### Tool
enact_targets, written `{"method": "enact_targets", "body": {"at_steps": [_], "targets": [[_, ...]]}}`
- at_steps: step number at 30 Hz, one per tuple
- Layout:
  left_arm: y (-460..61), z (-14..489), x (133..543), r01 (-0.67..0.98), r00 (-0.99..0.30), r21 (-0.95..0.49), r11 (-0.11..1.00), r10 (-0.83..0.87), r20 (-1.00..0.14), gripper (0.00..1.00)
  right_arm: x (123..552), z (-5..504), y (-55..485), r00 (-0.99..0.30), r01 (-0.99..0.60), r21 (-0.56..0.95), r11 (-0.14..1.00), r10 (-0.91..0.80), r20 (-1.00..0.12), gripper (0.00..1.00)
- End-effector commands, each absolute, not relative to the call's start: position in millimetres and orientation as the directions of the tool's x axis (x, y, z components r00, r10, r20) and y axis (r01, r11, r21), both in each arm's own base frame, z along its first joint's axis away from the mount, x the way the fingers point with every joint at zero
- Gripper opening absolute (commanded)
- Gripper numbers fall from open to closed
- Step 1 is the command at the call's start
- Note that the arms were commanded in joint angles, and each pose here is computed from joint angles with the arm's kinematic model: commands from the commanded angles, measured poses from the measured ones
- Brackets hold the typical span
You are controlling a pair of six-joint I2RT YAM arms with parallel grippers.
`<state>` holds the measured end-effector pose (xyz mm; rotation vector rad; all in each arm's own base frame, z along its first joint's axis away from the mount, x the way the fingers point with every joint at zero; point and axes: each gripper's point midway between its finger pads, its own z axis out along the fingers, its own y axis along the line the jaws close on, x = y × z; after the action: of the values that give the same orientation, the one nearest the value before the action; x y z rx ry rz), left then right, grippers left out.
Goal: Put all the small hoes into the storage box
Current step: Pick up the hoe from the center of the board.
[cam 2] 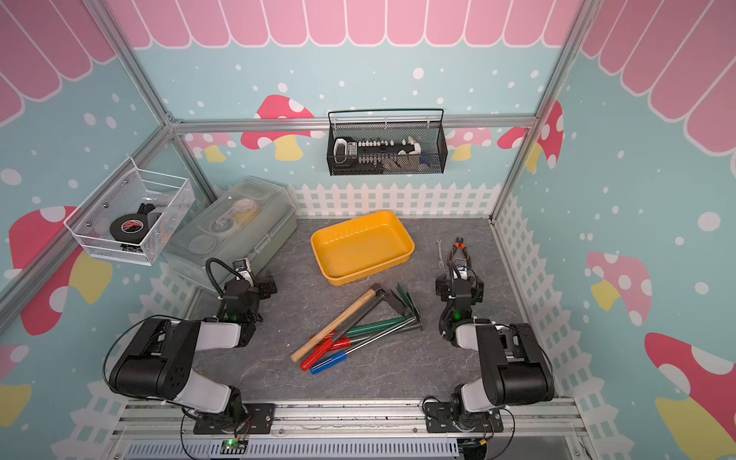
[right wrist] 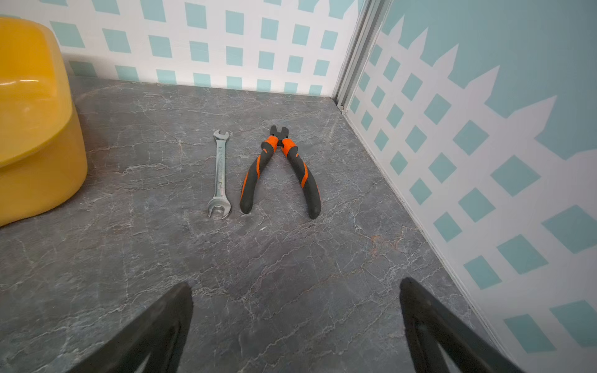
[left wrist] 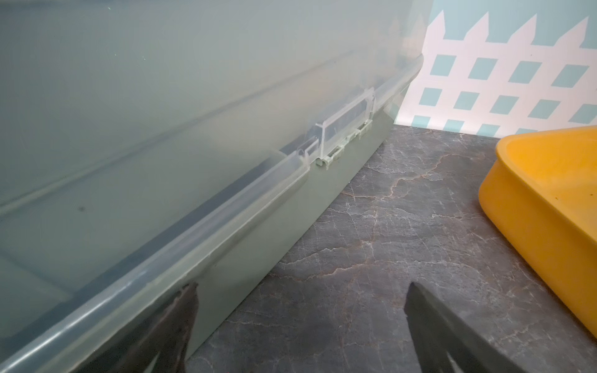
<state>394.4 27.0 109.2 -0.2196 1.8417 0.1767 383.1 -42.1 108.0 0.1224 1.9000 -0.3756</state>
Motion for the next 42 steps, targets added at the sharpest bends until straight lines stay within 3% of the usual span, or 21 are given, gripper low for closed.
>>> {"method": "enact_targets", "body": {"at_steps": [1,25,31,42], "targets": [[26,118,400,-0.226,-0.245,0.007,0.974,-0.049,-0.968,0.99,385,110,-43,-0.352,0.269,-0.200,0.942,-0.097,-0.931,0.99],[17,119,402,-0.174,-0.252,0.017,0.985,-0.028,-0.967,0.99,385,110,-43,-0.348,0.269,-0.198,0.942,-0.096,-0.932,0.99],[-1,136,411,-0.078,-0.337,0.050,0.996,0.021,-0.941,0.99,383,112,-43,-0.338,0.269,-0.200,0.942,-0.102,-0.936,0.99],[-59,169,408,0.064,-0.549,0.116,0.991,0.132,-0.826,0.99,384,161,-41,-0.344,0.275,-0.155,0.949,-0.053,-0.937,0.99]]}}
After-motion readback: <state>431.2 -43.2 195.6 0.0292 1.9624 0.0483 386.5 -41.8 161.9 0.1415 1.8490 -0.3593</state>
